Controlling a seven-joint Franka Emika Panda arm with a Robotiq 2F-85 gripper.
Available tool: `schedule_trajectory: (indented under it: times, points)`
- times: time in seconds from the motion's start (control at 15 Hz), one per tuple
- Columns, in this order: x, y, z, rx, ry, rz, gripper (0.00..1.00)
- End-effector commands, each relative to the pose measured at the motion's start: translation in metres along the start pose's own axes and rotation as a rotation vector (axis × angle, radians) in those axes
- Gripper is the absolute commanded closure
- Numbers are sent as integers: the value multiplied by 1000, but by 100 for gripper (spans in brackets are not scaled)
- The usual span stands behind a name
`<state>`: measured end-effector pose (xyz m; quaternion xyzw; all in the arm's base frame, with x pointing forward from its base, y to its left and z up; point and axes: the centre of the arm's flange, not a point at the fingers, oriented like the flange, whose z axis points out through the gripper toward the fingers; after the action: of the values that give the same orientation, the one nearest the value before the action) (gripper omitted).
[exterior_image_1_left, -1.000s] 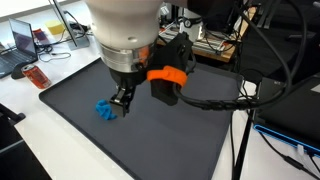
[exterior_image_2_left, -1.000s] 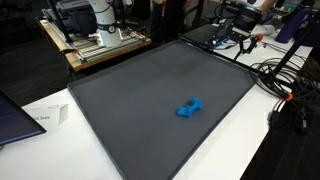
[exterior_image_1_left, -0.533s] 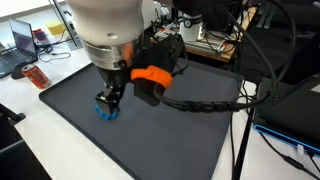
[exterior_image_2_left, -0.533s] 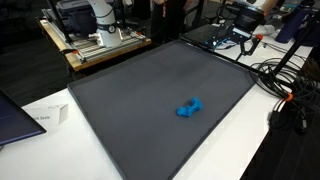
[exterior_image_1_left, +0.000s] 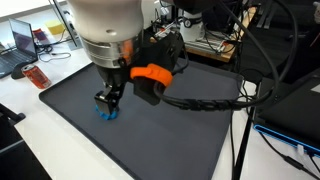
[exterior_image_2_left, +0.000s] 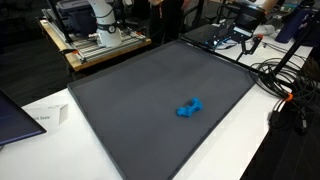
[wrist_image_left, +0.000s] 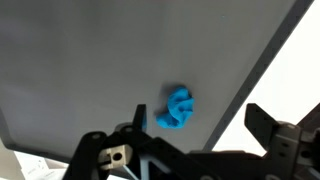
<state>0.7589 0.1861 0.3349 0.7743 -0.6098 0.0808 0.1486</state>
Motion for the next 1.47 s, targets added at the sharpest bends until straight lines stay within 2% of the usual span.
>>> schedule_trajectory:
  times: [0.0,0.53,1.0,1.4]
  points:
    - [-2,14,9,-18,52,-66,0]
    - [22,68,48,-29,146,-506,0]
    - [57,76,70,-16,89,-871,0]
    - [88,104,91,16,46,-1049,0]
